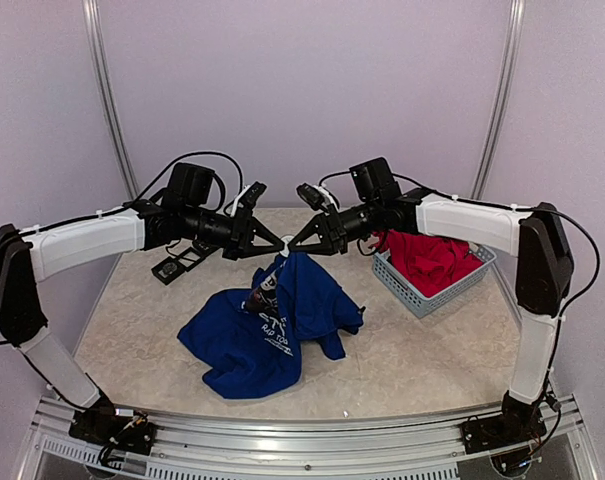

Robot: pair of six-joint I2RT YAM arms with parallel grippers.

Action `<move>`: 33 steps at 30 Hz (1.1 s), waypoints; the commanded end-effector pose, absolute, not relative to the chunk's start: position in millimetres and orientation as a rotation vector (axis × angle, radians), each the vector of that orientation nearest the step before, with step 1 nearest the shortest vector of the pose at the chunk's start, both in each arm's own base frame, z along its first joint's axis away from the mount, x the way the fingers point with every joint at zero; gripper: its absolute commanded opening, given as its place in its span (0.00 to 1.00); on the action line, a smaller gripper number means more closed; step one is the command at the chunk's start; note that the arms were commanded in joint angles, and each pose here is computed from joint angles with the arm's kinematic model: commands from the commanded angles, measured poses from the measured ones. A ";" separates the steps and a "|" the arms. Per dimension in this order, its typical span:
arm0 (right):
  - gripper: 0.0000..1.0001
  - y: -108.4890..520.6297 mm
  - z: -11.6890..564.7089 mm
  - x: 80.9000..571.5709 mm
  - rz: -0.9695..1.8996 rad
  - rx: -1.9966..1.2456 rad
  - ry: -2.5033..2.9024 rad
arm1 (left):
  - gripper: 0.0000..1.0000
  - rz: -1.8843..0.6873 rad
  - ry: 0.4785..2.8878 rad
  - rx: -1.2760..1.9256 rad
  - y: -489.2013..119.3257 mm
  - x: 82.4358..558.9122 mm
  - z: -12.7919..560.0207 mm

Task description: Remove the brooch from the garment

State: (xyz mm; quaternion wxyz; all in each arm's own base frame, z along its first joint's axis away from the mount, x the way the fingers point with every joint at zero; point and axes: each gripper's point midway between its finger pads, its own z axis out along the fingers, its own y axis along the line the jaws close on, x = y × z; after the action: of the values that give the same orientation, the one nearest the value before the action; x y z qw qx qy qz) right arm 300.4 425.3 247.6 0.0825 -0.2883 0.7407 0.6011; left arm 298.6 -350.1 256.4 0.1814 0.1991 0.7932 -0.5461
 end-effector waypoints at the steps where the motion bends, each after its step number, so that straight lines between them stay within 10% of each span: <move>1: 0.00 406.5 142.3 329.0 1.506 -0.536 2.621 | 0.00 -1.654 1.946 0.779 -363.0 281.3 332.9; 23: 0.24 424.6 200.4 327.0 1.557 -0.762 2.346 | 0.00 -1.690 1.988 0.806 -374.7 277.4 312.3; 33: 0.65 409.6 270.9 304.8 1.651 -0.903 2.065 | 0.00 -1.598 2.127 0.678 -346.3 280.9 263.2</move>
State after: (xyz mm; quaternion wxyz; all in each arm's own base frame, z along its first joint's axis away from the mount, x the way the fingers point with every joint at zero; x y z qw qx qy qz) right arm 305.0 419.4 229.9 0.1144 -0.2963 0.7587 0.5688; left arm 291.8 -350.6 244.0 0.1754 0.2129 0.7850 -0.5547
